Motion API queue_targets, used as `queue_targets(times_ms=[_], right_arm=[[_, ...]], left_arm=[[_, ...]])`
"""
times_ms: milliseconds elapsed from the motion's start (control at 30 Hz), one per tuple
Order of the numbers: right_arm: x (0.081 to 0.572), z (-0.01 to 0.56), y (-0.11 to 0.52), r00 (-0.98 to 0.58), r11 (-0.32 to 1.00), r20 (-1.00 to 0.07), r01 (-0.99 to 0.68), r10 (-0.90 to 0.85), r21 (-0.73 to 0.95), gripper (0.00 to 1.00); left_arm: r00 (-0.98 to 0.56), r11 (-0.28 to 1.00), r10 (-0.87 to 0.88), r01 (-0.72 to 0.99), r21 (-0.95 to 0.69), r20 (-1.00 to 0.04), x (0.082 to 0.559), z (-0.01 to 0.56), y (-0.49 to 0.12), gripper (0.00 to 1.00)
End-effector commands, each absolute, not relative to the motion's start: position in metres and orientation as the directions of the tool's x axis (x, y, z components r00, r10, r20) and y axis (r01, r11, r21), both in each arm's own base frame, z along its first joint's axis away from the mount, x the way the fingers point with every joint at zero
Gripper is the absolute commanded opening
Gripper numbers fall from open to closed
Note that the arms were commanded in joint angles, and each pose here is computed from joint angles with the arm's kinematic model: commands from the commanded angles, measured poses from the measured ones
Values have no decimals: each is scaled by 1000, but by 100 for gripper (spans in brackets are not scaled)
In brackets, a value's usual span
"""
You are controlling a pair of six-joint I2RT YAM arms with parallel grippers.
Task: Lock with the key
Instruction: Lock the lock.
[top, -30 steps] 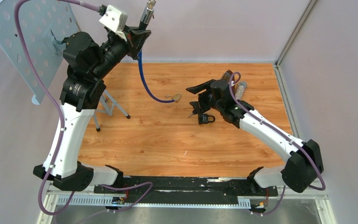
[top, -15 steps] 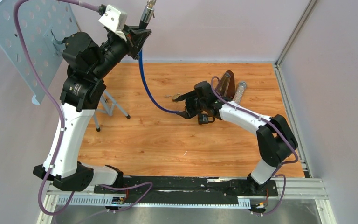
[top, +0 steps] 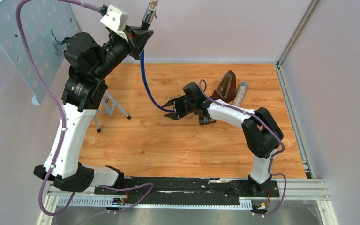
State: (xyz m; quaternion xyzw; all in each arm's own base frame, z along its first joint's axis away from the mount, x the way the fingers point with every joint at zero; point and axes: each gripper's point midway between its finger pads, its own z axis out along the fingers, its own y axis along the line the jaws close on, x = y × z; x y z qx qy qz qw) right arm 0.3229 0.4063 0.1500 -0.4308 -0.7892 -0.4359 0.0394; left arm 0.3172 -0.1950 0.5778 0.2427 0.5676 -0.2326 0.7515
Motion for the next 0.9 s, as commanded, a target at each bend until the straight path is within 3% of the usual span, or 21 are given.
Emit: queue_targets(times_ms=[0, 100, 233, 400, 500, 700, 867], right_arm=[[337, 171, 419, -624, 187, 481, 709, 615, 680, 41], [339, 170, 419, -618, 180, 487, 714, 617, 677, 39], [342, 170, 421, -611, 173, 495, 719, 617, 673, 48], [347, 174, 415, -607, 158, 479, 708, 634, 689, 12], [352, 184, 408, -628, 162, 417, 658, 657, 735, 0], [364, 217, 388, -699, 251, 156, 443, 698, 861, 0], [373, 261, 365, -717, 451, -270, 69, 642, 890, 0]], left_arm=[[351, 773, -133, 622, 124, -927, 296, 614, -187, 0], [345, 775, -132, 620, 120, -929, 295, 613, -186, 0], [344, 778, -133, 618, 117, -930, 292, 612, -184, 0], [334, 776, -130, 620, 114, -933, 291, 607, -184, 0], [318, 775, -123, 622, 110, -940, 292, 601, -184, 0], [191, 744, -75, 665, 73, -979, 296, 558, -194, 0], [98, 716, -26, 696, 50, -995, 295, 513, -200, 0]])
